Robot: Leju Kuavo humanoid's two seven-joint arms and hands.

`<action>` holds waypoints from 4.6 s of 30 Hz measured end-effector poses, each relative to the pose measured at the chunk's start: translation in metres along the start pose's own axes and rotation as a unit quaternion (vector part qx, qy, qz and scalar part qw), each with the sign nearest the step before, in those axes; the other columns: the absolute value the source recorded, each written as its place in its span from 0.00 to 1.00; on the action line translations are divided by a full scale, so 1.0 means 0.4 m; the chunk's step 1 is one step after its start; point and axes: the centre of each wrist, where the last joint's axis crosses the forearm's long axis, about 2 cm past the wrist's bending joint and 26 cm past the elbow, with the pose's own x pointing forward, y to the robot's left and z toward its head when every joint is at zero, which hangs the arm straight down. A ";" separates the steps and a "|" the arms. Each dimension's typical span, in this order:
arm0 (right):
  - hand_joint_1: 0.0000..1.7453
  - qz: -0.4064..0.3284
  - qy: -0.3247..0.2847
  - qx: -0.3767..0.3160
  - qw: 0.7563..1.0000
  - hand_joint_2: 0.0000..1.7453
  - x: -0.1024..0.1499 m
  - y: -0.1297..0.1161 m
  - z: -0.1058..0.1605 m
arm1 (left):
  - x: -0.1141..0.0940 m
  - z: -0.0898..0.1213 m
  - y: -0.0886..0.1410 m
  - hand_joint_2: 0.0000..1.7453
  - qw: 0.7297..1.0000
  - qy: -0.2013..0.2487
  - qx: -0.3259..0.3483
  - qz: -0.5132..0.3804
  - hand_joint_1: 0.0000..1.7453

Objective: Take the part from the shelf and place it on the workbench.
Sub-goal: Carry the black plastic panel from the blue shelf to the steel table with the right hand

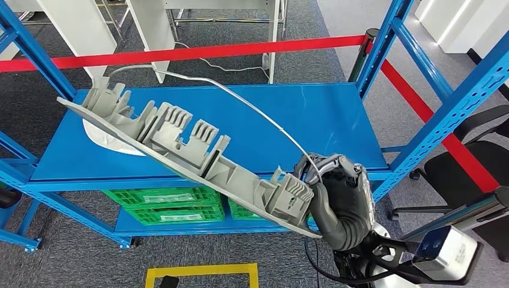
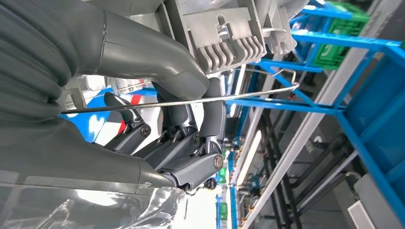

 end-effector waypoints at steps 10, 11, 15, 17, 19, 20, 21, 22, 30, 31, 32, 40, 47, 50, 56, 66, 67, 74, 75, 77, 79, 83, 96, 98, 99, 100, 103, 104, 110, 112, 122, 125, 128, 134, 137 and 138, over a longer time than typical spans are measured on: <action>1.00 0.032 0.014 -0.002 0.999 1.00 0.000 0.000 0.002 | 0.002 -0.001 0.001 1.00 1.000 0.002 0.001 0.012 0.00; 1.00 0.032 0.015 -0.003 0.999 1.00 0.000 0.001 0.003 | 0.002 -0.001 0.001 1.00 1.000 0.003 0.001 0.013 0.00; 1.00 0.031 0.020 -0.008 0.999 1.00 -0.001 0.003 0.009 | 0.002 -0.001 0.001 1.00 1.000 0.005 0.001 0.015 0.00; 1.00 0.032 0.021 -0.011 0.999 1.00 -0.001 0.003 0.012 | 0.002 -0.001 0.001 1.00 1.000 0.006 0.000 0.016 0.00; 1.00 0.032 0.022 -0.014 0.999 1.00 -0.001 0.004 0.014 | 0.002 -0.001 0.001 1.00 1.000 0.006 -0.001 0.016 0.00; 1.00 0.032 0.022 -0.015 0.999 1.00 -0.001 0.004 0.015 | 0.002 -0.001 0.001 1.00 1.000 0.006 -0.001 0.016 0.00; 1.00 0.032 0.023 -0.017 0.999 1.00 -0.001 0.005 0.017 | 0.002 -0.001 0.001 1.00 1.000 0.006 -0.002 0.016 0.00; 1.00 0.032 0.023 -0.019 0.999 1.00 -0.002 0.005 0.019 | 0.002 -0.001 0.001 1.00 1.000 0.006 -0.002 0.017 0.00; 1.00 0.032 0.025 -0.030 0.999 1.00 -0.002 0.006 0.029 | 0.002 -0.002 0.001 1.00 1.000 0.007 -0.002 0.018 0.00; 1.00 0.033 0.025 -0.032 0.999 1.00 -0.002 0.006 0.030 | 0.002 -0.002 0.002 1.00 1.000 0.007 -0.002 0.018 0.00; 1.00 0.033 0.025 -0.033 0.999 1.00 -0.002 0.006 0.031 | 0.003 -0.002 0.002 1.00 1.000 0.007 -0.003 0.018 0.00; 1.00 0.040 0.024 -0.048 0.998 1.00 -0.001 -0.001 0.038 | 0.003 -0.003 0.003 1.00 1.000 0.007 -0.003 0.018 0.00; 1.00 0.045 0.027 -0.059 0.997 1.00 0.000 -0.006 0.046 | 0.002 -0.003 0.004 1.00 1.000 0.007 -0.003 0.017 0.00; 1.00 0.047 0.027 -0.064 0.996 1.00 0.000 -0.007 0.048 | 0.002 -0.003 0.004 1.00 1.000 0.007 -0.002 0.017 0.00; 1.00 0.052 0.027 -0.074 0.996 1.00 0.002 -0.011 0.052 | 0.002 -0.004 0.006 1.00 1.000 0.007 -0.002 0.017 0.00; 1.00 0.058 0.029 -0.089 0.994 1.00 0.007 -0.016 0.062 | 0.006 -0.005 0.007 1.00 1.000 0.008 -0.002 0.019 0.00; 1.00 0.058 0.029 -0.089 0.994 1.00 0.007 -0.016 0.062 | 0.006 -0.006 0.009 1.00 1.000 0.008 -0.001 0.018 0.00; 1.00 0.063 0.028 -0.095 0.993 1.00 0.011 -0.018 0.062 | 0.010 -0.009 0.014 1.00 1.000 0.009 0.000 0.018 0.00; 1.00 0.064 0.028 -0.096 0.993 1.00 0.011 -0.018 0.062 | 0.010 -0.009 0.014 1.00 1.000 0.009 0.000 0.019 0.00; 1.00 0.064 0.028 -0.097 0.993 1.00 0.012 -0.018 0.063 | 0.010 -0.009 0.014 1.00 1.000 0.009 0.000 0.019 0.00; 1.00 0.064 0.031 -0.098 0.993 1.00 0.012 -0.017 0.066 | 0.009 -0.009 0.014 1.00 1.000 0.010 -0.001 0.019 0.00; 1.00 0.064 0.034 -0.101 0.992 1.00 0.012 -0.017 0.067 | 0.010 -0.011 0.019 1.00 1.000 0.010 -0.001 0.020 0.00; 1.00 0.066 0.040 -0.108 0.991 1.00 0.012 -0.017 0.072 | 0.012 -0.011 0.016 1.00 1.000 0.011 -0.004 0.022 0.00; 1.00 0.065 0.040 -0.108 0.991 1.00 0.012 -0.017 0.072 | 0.012 -0.011 0.015 1.00 1.000 0.011 -0.004 0.022 0.00; 1.00 0.066 0.040 -0.108 0.991 1.00 0.012 -0.017 0.072 | 0.012 -0.011 0.015 1.00 1.000 0.011 -0.004 0.022 0.00; 1.00 0.066 0.040 -0.109 0.991 1.00 0.012 -0.017 0.073 | 0.012 -0.010 0.015 1.00 1.000 0.012 -0.004 0.022 0.00; 1.00 0.067 0.041 -0.111 0.991 1.00 0.012 -0.018 0.073 | 0.009 -0.010 0.016 1.00 1.000 0.013 -0.004 0.022 0.00; 1.00 0.067 0.041 -0.112 0.991 1.00 0.012 -0.018 0.074 | 0.008 -0.010 0.016 1.00 1.000 0.013 -0.004 0.022 0.00; 1.00 0.066 0.044 -0.113 0.990 1.00 0.012 -0.017 0.077 | 0.007 -0.009 0.015 1.00 1.000 0.013 -0.004 0.021 0.00; 1.00 0.066 0.045 -0.114 0.990 1.00 0.012 -0.016 0.078 | 0.008 -0.010 0.016 1.00 1.000 0.013 -0.004 0.021 0.00; 1.00 0.066 0.046 -0.115 0.990 1.00 0.012 -0.016 0.079 | 0.011 -0.012 0.018 1.00 1.000 0.012 -0.004 0.022 0.00; 1.00 0.066 0.048 -0.115 0.990 1.00 0.012 -0.016 0.080 | 0.011 -0.010 0.015 1.00 1.000 0.012 -0.006 0.022 0.00; 1.00 0.065 0.050 -0.115 0.990 1.00 0.012 -0.016 0.080 | 0.012 -0.010 0.014 1.00 1.000 0.011 -0.006 0.022 0.00; 1.00 0.065 0.050 -0.115 0.990 1.00 0.012 -0.015 0.079 | 0.012 -0.010 0.014 1.00 1.000 0.011 -0.006 0.021 0.00; 1.00 0.065 0.050 -0.115 0.990 1.00 0.011 -0.015 0.078 | 0.012 -0.010 0.015 1.00 1.000 0.011 -0.006 0.021 0.00; 1.00 0.065 0.051 -0.115 0.990 1.00 0.011 -0.015 0.079 | 0.012 -0.010 0.014 1.00 1.000 0.011 -0.006 0.021 0.00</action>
